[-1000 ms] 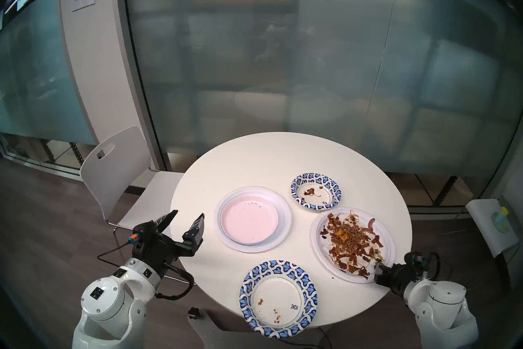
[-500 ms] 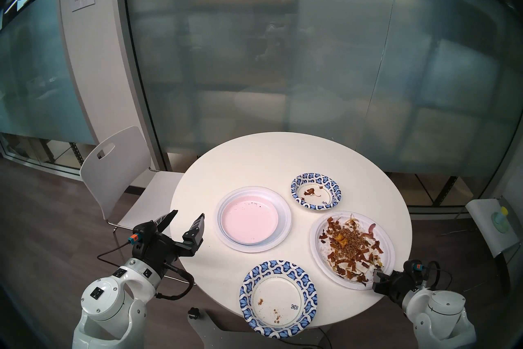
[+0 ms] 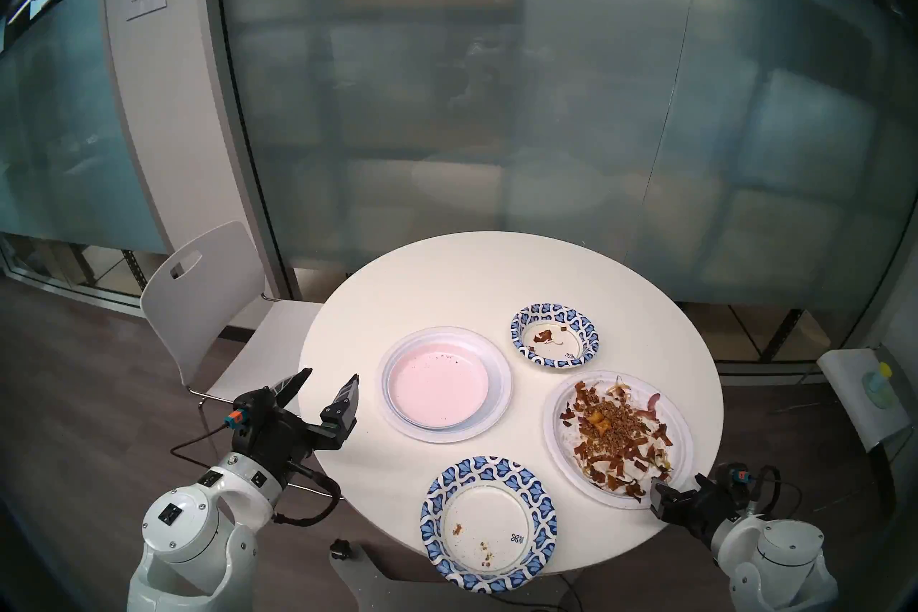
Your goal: Stack the plates into one stack
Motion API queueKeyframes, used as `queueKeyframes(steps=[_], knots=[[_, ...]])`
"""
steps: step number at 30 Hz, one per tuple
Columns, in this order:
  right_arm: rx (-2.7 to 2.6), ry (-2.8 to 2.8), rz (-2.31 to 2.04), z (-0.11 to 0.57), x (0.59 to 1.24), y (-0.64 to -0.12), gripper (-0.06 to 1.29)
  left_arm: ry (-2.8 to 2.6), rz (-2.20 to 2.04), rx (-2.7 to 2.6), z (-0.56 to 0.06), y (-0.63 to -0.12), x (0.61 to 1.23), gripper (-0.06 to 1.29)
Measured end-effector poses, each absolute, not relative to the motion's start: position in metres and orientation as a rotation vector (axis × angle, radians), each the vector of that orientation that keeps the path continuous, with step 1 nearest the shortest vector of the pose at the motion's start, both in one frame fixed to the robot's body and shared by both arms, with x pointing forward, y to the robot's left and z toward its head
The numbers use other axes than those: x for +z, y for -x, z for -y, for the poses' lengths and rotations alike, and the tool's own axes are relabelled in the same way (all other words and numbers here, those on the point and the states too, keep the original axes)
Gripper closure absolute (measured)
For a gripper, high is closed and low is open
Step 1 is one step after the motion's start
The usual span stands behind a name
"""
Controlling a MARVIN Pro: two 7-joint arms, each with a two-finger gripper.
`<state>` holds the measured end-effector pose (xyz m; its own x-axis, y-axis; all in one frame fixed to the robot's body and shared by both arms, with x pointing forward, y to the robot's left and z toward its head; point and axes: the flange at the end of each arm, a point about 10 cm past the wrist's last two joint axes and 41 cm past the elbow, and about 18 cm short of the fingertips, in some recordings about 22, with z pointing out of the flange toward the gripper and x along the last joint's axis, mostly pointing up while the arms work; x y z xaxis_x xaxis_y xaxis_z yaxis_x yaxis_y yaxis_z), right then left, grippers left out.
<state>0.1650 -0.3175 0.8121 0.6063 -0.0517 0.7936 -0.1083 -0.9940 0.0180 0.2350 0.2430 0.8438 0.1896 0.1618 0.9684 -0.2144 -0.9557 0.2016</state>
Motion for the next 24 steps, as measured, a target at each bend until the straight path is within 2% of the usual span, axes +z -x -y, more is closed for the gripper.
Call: queueKeyframes(steps=[10, 24], knots=[[1.52, -2.689, 0.006, 0.297, 0.85, -0.175, 0.03, -2.177, 0.053, 1.831, -0.243, -0.235, 0.844, 0.02], [1.714, -2.703, -0.203, 0.238, 0.867, -0.208, 0.04, -2.231, 0.122, 1.811, -0.253, -0.252, 0.839, 0.02]])
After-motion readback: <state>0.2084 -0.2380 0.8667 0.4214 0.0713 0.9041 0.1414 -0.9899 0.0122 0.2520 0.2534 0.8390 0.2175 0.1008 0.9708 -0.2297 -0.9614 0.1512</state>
